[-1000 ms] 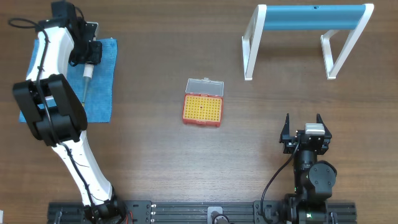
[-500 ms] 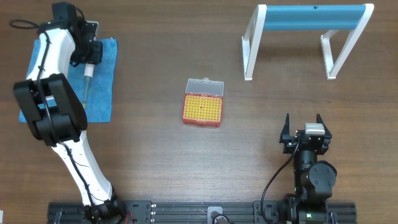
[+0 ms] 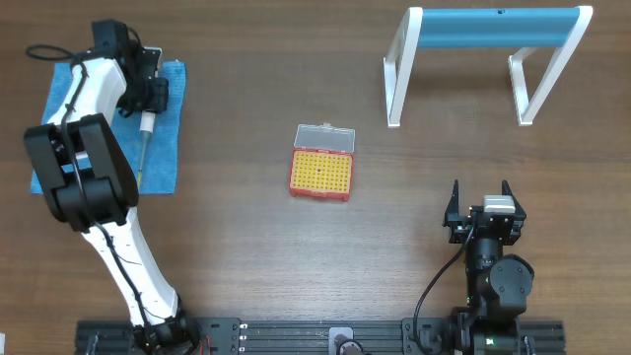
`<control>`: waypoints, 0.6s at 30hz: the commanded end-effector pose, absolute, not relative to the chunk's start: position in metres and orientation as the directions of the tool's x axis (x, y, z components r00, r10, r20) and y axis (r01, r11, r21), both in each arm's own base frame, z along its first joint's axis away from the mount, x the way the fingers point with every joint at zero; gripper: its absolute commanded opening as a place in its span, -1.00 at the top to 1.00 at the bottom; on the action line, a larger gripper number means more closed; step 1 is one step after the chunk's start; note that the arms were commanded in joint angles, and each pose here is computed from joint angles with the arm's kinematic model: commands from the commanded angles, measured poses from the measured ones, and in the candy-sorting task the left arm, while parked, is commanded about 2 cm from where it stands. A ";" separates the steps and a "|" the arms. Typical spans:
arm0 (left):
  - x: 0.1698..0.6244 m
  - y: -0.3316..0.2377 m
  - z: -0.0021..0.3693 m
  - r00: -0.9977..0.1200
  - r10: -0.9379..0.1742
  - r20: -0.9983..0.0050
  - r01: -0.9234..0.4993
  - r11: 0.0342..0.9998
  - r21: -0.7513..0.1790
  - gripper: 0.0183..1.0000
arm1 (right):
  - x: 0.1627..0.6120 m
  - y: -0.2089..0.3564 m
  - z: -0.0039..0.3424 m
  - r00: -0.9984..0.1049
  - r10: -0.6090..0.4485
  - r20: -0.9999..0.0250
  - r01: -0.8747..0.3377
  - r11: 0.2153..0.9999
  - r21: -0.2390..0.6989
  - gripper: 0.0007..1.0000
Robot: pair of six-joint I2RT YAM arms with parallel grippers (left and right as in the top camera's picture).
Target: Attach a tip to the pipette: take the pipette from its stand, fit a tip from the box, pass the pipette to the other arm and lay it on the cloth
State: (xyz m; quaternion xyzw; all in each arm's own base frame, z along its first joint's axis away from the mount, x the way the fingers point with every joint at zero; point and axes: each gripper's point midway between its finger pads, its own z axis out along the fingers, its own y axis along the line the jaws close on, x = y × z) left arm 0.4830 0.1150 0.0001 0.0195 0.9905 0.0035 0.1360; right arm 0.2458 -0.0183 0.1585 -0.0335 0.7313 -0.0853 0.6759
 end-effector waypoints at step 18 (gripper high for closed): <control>0.475 0.117 -0.017 -0.969 0.040 -0.243 0.037 0.999 0.017 -0.40 | 0.246 -0.018 0.157 -0.082 -0.143 -0.986 0.070 0.986 -0.149 -0.55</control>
